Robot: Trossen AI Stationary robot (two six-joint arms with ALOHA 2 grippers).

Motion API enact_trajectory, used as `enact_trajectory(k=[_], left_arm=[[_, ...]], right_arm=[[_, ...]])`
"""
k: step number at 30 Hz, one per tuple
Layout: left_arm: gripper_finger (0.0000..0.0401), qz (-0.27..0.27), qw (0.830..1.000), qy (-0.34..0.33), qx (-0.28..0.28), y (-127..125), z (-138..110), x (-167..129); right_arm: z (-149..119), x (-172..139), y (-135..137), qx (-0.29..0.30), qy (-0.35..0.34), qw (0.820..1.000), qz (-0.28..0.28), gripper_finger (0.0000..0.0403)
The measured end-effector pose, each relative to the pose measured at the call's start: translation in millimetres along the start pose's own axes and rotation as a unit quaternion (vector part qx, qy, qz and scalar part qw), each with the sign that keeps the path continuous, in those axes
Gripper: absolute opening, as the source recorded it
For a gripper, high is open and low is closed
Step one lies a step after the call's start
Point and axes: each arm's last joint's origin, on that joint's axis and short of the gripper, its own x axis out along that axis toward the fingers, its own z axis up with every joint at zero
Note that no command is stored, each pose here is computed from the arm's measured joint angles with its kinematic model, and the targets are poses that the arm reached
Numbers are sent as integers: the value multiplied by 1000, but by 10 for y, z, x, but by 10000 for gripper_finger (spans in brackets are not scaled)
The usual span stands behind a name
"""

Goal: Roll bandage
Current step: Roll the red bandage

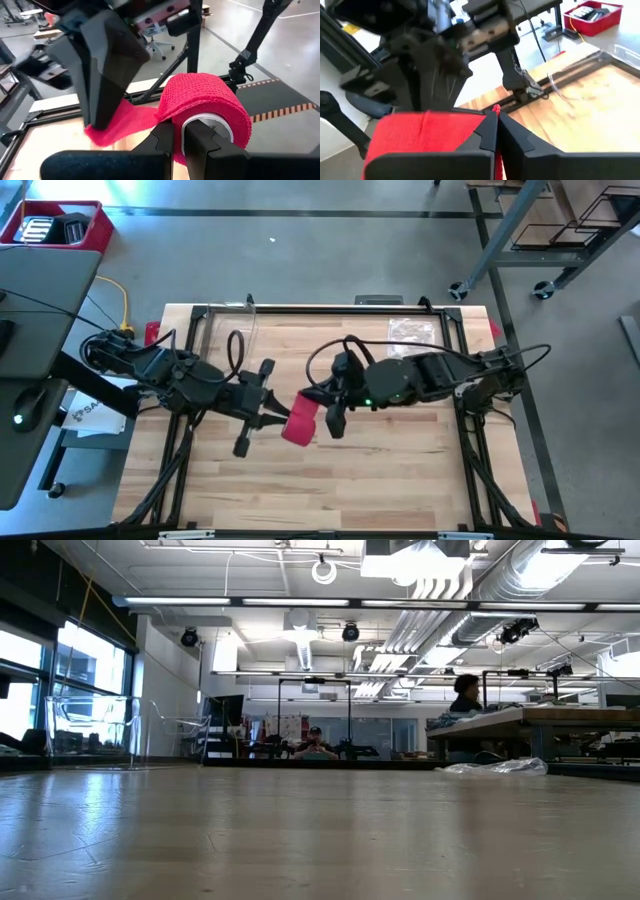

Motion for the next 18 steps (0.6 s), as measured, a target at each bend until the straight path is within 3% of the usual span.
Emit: enact_trajectory(k=[6,12,18], left_arm=[[14,-16,1000,-23,-10,-15,46,-14],[14,-44,993,-108,-14,-36,217,-98],[14,-43,979,-200,-17,38,402,-335]], right_arm=[[-54,-12,-100,14,37,998,-39,1],[-148,144,9,25,65,997,27,1],[-194,281,254,3,6,996,90,0]])
